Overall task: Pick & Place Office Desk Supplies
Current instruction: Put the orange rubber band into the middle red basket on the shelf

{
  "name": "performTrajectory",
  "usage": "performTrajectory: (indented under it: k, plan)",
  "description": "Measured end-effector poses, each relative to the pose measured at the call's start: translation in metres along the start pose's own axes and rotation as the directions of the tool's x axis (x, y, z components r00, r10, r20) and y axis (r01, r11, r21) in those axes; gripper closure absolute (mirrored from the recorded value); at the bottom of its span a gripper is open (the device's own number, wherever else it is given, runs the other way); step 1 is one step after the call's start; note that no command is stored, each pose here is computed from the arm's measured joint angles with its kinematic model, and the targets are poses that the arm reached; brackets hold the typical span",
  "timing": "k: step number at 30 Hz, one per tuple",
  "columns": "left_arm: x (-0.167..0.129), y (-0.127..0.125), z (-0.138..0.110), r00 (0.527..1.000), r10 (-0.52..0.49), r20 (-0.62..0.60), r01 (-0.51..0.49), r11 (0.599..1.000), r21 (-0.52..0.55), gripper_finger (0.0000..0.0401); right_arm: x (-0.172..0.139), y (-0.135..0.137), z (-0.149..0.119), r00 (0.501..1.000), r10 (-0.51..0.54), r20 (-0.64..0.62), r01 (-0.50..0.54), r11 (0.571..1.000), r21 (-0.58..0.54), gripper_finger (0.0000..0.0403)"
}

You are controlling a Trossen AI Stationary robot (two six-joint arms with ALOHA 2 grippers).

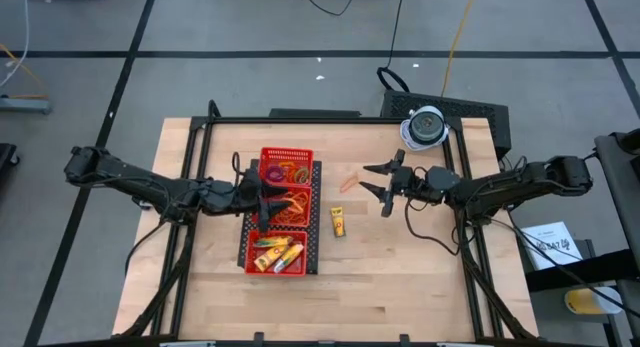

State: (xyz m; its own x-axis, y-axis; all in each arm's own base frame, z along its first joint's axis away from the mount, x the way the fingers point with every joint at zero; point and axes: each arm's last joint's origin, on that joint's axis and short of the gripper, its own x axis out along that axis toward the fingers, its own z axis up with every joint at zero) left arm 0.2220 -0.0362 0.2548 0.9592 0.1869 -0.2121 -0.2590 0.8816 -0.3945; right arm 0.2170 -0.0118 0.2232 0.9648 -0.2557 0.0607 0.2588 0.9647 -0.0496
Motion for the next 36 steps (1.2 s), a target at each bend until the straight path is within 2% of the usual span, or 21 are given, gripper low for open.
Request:
performTrajectory:
  k: [7, 12, 18, 30, 32, 36]
  plan:
    - [0.003, 0.005, 0.003, 0.996, -0.072, -0.043, 0.062, 0.976, -0.207, 0.0105, 0.0, 0.0, 0.0, 1.0, 0.0, 0.0, 0.0, 1.0, 0.001, 0.0203]
    - [0.004, 0.006, 0.004, 0.987, -0.141, -0.072, 0.12, 0.964, -0.239, 0.0086, 0.0, 0.0, 0.0, 1.0, 0.001, 0.0, -0.001, 1.0, 0.026, 0.0206]
    - [0.001, 0.005, 0.008, 0.984, -0.17, -0.059, 0.165, 0.983, -0.086, 0.0082, 0.0, 0.0, 0.0, 1.0, 0.001, 0.0, -0.001, 1.0, 0.026, 0.0205]
    - [-0.001, 0.005, 0.012, 0.988, -0.153, -0.017, 0.154, 0.986, 0.063, 0.0082, 0.0, 0.0, 0.0, 1.0, 0.002, -0.002, -0.002, 1.0, 0.026, 0.0207]
    - [-0.001, 0.005, 0.012, 0.988, -0.15, -0.023, 0.152, 0.98, 0.131, 0.0082, 0.0, 0.0, 0.0, 1.0, 0.001, -0.002, -0.001, 1.0, 0.025, 0.0208]
    - [-0.002, 0.003, 0.01, 0.99, -0.137, -0.014, 0.135, 0.942, 0.306, 0.0082, 0.0, 0.0, -0.001, 1.0, 0.002, -0.008, -0.002, 1.0, 0.024, 0.021]
